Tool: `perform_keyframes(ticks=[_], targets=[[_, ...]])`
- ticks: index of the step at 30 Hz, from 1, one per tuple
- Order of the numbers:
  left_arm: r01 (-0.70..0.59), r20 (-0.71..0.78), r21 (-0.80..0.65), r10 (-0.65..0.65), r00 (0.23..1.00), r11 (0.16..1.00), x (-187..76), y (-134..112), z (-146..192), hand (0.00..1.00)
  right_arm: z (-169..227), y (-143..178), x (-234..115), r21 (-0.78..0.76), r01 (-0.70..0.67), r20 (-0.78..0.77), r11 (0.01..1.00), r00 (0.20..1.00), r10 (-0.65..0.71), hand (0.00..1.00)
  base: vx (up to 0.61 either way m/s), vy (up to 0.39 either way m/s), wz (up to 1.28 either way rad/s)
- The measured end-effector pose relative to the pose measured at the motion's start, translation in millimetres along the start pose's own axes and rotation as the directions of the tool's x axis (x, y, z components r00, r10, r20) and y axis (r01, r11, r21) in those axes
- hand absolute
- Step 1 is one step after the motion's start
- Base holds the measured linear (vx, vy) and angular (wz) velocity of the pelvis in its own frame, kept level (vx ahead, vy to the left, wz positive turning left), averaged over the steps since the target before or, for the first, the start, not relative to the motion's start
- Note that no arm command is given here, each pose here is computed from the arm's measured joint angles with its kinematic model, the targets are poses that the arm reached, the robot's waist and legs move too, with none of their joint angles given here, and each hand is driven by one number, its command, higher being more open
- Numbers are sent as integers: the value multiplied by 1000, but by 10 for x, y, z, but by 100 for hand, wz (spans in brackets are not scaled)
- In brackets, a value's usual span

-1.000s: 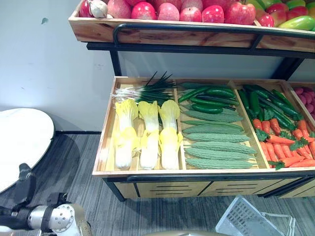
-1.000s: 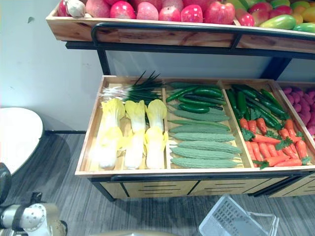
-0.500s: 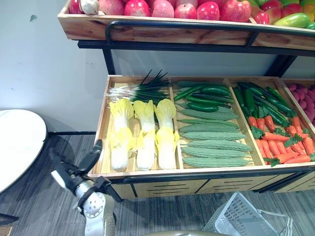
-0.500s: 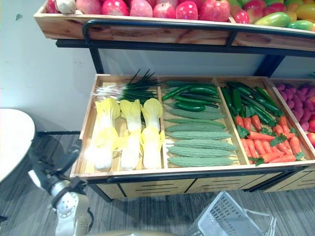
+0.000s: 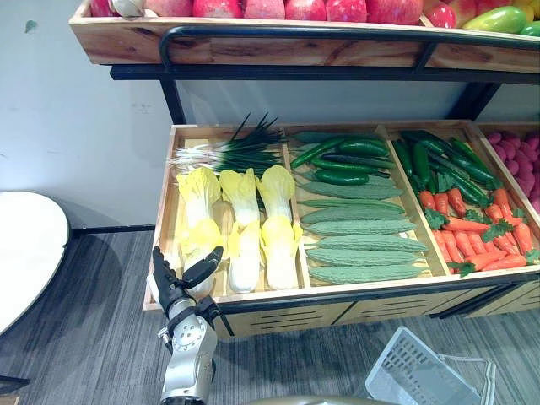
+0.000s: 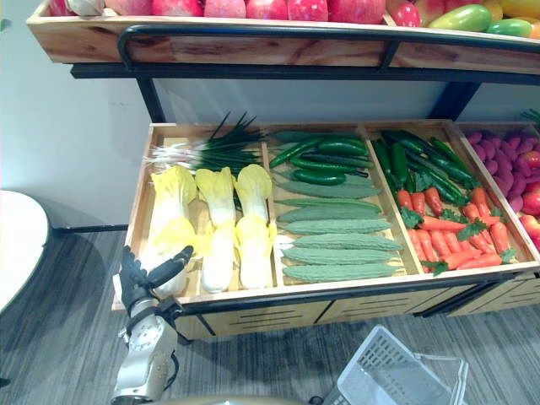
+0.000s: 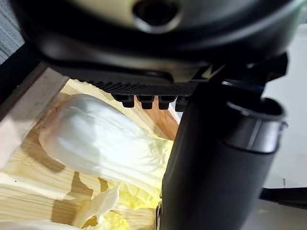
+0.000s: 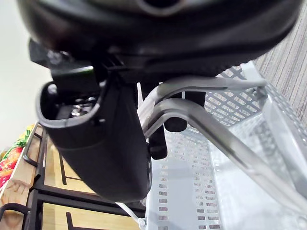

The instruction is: Pick vegetable in the basket

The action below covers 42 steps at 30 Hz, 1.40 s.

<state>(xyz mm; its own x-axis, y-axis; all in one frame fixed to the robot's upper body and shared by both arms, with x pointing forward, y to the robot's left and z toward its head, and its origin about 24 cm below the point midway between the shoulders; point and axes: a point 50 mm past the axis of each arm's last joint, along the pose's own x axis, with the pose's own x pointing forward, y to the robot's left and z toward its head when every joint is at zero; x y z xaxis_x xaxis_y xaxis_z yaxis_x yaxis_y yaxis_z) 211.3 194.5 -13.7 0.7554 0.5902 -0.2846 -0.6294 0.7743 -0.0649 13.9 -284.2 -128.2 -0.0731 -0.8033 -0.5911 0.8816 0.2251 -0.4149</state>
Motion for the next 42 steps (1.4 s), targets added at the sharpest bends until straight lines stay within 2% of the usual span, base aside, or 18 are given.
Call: perform_keyframes(ticks=[8, 12, 33, 39, 40, 42], targets=[[16, -23, 150, -13, 1000, 989, 45, 40, -101, 100, 40, 52, 0, 10, -11, 8, 1000, 1000, 10, 0, -19, 1, -5], [9, -80, 209, 8, 997, 978, 55, 100, -235, 100, 51, 71, -3, 13, -15, 10, 1000, 1000, 15, 0, 0, 0, 0], [-94, -124, 181, 117, 985, 979, 204, 197, -236, 100, 83, 142, -14, 20, -44, 17, 999, 999, 44, 0, 0, 0, 0], [-119, -146, 232, 156, 977, 965, 372, 187, -244, 100, 109, 166, -9, 18, -60, 25, 998, 998, 59, 0, -47, -16, -4], [-126, -149, 250, 167, 975, 960, 406, 212, -240, 0, 118, 179, -8, 17, -64, 26, 998, 998, 64, 0, -71, -27, -15], [-127, -139, 326, 181, 974, 937, 481, 290, -219, 0, 152, 216, 4, 8, -77, 35, 997, 996, 77, 0, -83, -31, -20]])
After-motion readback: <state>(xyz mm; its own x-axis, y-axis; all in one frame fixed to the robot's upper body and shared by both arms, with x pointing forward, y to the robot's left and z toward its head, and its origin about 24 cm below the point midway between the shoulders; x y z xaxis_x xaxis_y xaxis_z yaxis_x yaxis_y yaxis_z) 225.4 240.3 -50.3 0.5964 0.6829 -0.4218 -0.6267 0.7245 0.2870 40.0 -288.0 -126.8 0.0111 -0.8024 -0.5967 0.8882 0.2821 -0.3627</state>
